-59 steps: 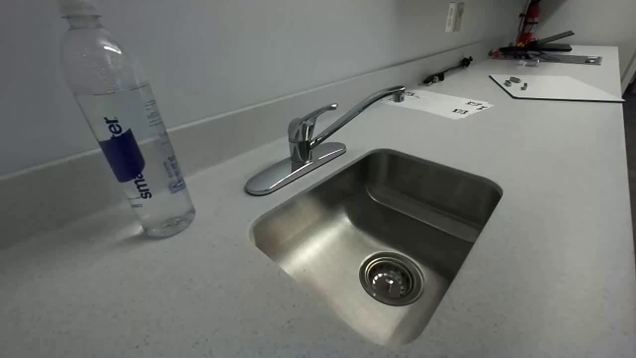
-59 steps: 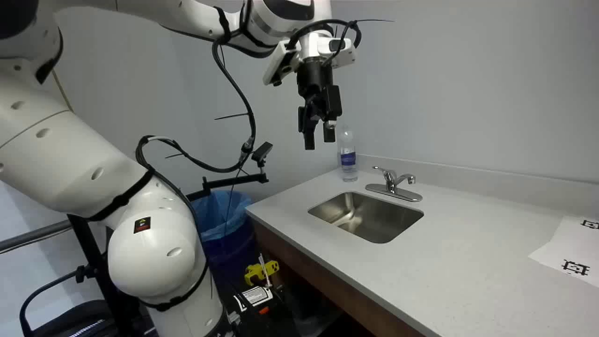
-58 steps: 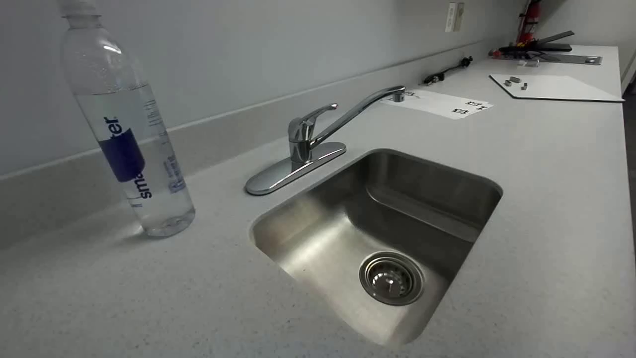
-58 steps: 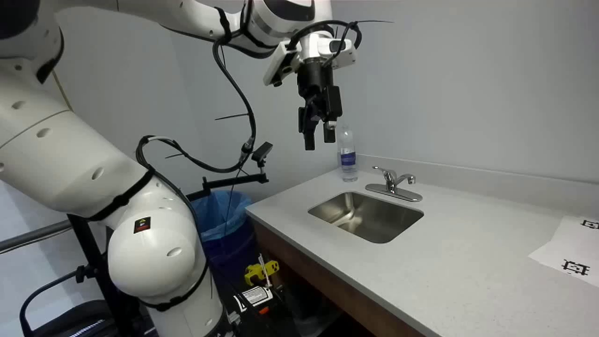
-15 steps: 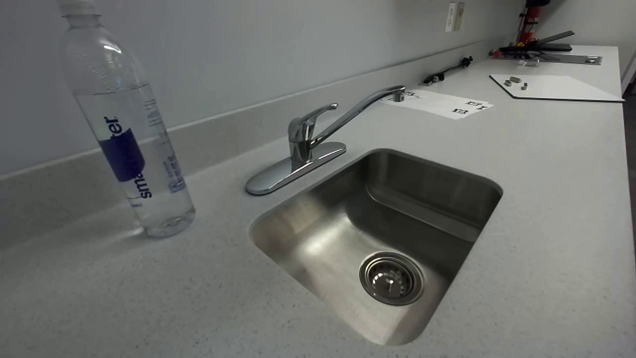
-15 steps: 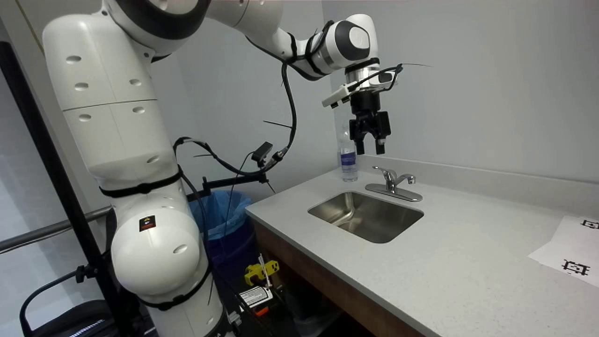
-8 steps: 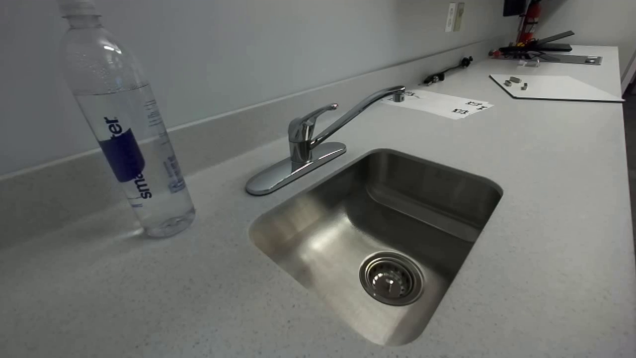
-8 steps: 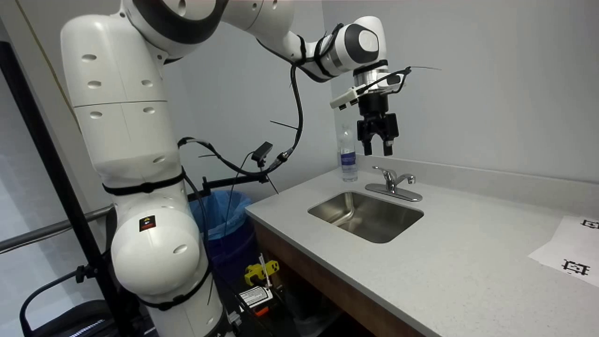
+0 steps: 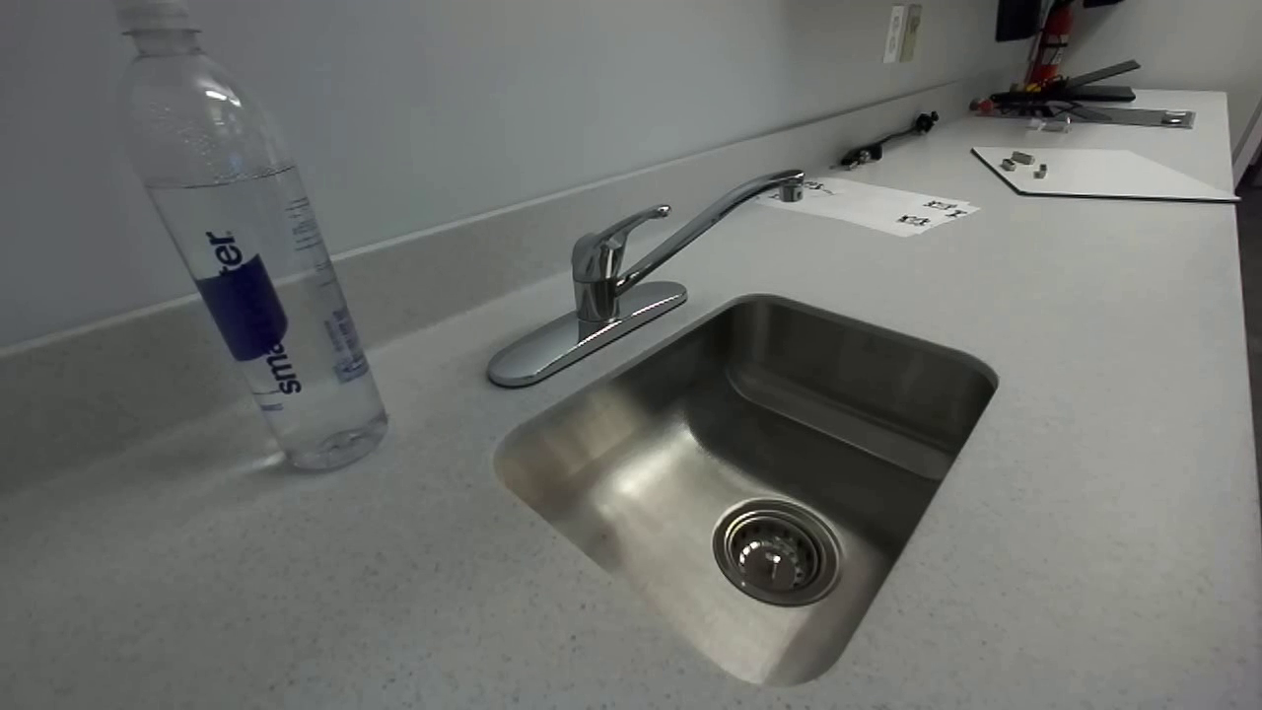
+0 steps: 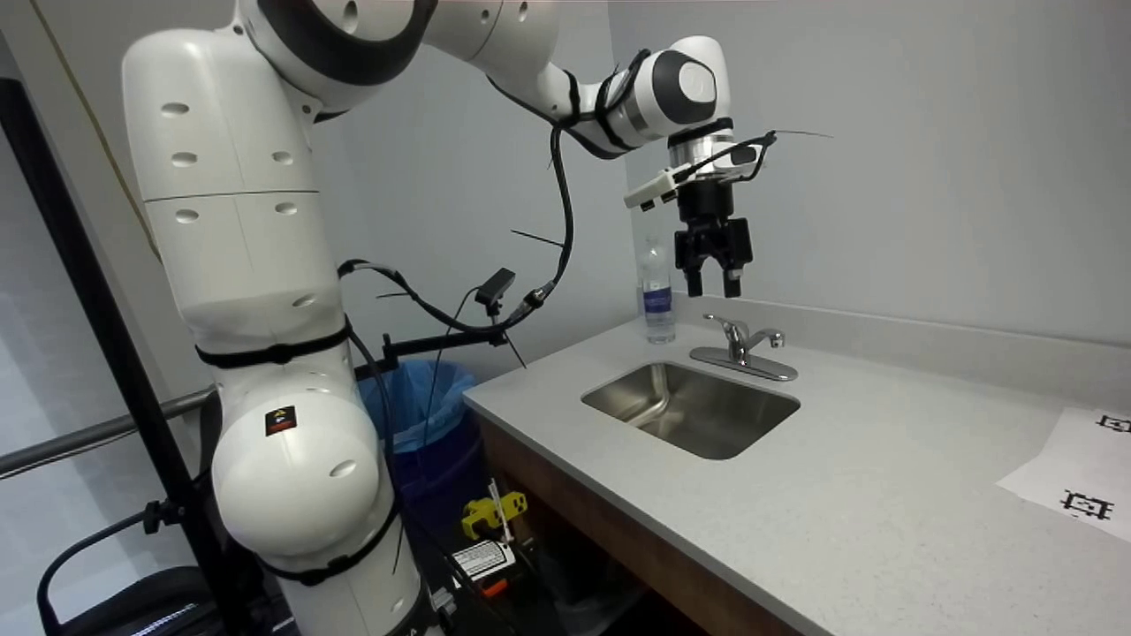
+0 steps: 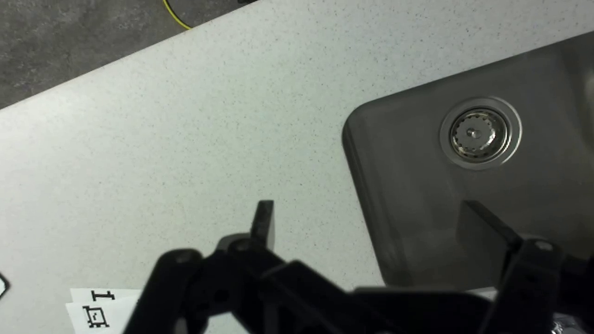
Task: Move the faucet to the left
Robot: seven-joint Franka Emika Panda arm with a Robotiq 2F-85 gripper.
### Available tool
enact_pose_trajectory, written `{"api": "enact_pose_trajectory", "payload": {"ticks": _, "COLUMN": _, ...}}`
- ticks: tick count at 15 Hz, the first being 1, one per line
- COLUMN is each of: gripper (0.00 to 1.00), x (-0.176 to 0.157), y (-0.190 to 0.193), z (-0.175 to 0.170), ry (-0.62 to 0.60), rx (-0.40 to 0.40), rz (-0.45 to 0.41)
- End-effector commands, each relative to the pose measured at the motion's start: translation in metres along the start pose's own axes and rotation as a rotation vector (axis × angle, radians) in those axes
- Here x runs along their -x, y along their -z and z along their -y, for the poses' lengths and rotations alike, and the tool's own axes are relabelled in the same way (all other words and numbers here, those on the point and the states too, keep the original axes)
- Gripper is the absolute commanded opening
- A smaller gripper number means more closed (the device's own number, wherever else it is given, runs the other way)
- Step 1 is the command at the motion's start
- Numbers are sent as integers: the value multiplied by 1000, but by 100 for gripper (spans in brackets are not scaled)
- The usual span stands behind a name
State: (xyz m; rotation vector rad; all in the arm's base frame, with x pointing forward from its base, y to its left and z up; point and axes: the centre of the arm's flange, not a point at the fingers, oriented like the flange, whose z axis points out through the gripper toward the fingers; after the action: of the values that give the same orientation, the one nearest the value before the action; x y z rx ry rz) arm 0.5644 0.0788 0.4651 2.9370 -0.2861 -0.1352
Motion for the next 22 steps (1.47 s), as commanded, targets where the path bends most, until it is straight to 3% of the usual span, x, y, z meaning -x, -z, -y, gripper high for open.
{"api": "enact_pose_trajectory", "payload": {"ticks": 1, "gripper": 100, "x": -21, "y": -2, "z": 11, "ry": -10, "rx": -3, "rz": -3}}
{"api": "enact_pose_trajectory", "payload": {"ticks": 12, "gripper": 100, "x": -111, "y": -34, "z": 27, "ry": 188, "rx": -88, "rz": -105}}
{"api": "enact_pose_trajectory", "payload": {"ticks": 22, "gripper": 100, "x": -157, "y": -41, "z": 56, "ry": 12, "rx": -83, "rz": -130}}
